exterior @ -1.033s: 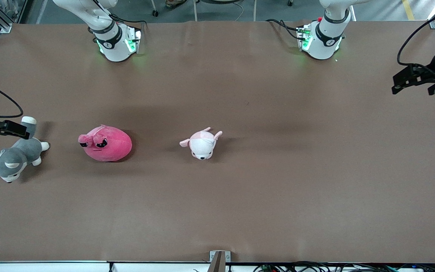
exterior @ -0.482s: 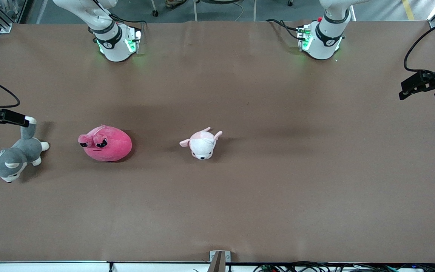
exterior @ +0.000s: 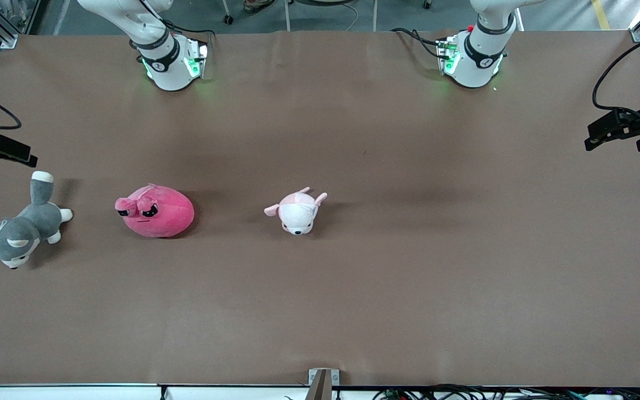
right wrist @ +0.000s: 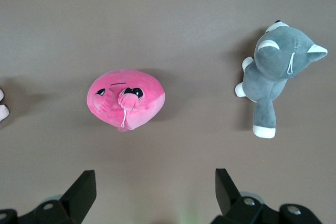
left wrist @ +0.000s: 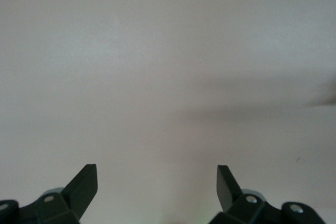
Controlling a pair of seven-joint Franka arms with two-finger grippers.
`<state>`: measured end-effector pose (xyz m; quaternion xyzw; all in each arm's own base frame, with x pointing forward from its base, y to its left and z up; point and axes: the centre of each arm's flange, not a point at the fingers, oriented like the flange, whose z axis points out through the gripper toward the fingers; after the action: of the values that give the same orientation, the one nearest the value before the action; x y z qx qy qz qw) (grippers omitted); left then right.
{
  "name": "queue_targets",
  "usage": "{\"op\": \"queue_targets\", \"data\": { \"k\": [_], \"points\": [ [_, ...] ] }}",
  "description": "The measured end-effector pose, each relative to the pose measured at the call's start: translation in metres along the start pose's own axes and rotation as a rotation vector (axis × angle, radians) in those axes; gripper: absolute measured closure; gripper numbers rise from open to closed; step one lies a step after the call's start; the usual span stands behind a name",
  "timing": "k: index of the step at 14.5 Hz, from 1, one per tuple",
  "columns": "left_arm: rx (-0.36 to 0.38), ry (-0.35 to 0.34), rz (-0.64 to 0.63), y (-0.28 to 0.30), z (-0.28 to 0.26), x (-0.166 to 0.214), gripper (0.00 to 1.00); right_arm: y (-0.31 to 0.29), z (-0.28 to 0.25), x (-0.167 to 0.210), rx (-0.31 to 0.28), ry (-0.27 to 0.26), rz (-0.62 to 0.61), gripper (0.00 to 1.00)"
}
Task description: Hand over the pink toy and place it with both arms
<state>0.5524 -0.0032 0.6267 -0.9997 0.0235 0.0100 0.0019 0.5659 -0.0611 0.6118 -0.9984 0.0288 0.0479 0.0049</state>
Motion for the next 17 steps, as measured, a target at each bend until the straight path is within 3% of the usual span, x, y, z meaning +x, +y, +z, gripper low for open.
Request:
{"op": "queue_targets", "data": {
  "k": [17],
  "points": [
    [0.002,0.017,0.029,0.016,-0.002,0.002,0.0,-0.022,-0.041,-0.066,-0.003,0.061,-0.05,0.0]
  ]
}}
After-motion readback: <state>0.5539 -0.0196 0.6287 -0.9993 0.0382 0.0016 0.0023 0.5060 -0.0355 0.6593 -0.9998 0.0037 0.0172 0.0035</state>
